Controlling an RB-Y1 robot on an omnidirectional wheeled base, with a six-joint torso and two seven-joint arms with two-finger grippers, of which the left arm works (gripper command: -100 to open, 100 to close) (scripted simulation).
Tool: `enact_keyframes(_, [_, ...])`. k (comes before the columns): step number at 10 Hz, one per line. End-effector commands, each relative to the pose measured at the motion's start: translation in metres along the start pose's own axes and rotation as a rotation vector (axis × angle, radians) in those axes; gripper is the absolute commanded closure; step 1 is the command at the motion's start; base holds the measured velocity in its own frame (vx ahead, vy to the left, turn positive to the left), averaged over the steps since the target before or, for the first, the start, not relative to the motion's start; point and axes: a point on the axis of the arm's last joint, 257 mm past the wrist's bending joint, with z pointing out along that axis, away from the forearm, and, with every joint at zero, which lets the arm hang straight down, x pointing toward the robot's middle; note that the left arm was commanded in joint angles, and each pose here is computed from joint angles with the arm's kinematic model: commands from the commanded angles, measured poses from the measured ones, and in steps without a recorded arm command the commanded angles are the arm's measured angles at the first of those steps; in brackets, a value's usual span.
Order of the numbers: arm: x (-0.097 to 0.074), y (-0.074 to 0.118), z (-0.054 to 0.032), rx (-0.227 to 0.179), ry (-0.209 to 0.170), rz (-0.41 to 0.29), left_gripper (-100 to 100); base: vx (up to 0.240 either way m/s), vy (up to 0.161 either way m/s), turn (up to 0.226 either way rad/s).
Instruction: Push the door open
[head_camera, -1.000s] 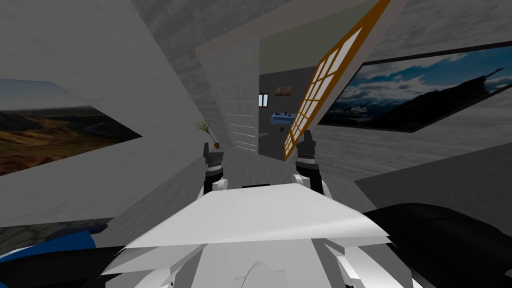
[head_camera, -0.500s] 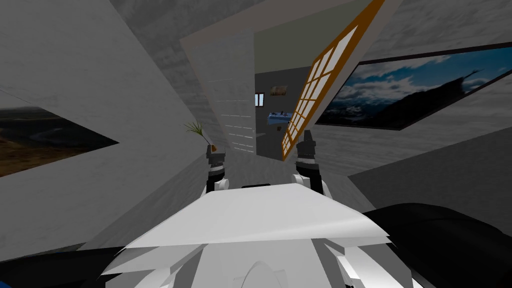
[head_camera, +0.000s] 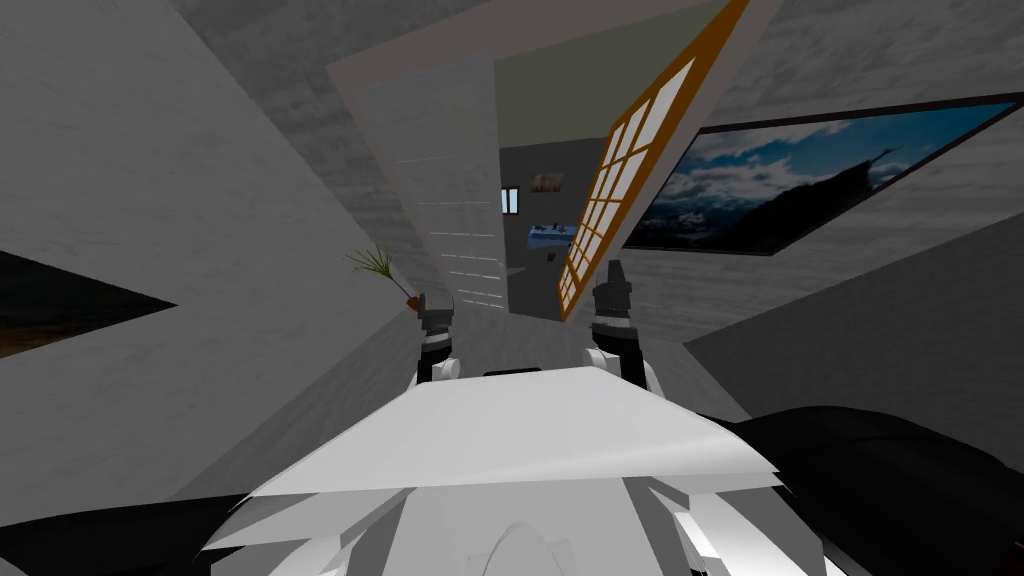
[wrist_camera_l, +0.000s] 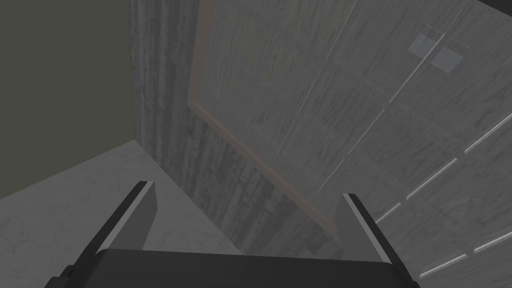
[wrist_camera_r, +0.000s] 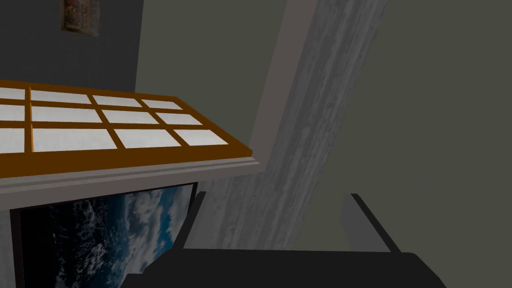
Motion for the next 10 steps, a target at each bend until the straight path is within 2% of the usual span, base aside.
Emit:
enact_keyframes(1, [-0.006,0.009,-0.0025,-0.012,-0.012,-0.037,-100,0.101,0.008,-0.144])
enact_keyframes(10, [-0.038,0.058,-0.0234,-0.073,-0.106,-0.247,-100,0.091,0.04,-0.154])
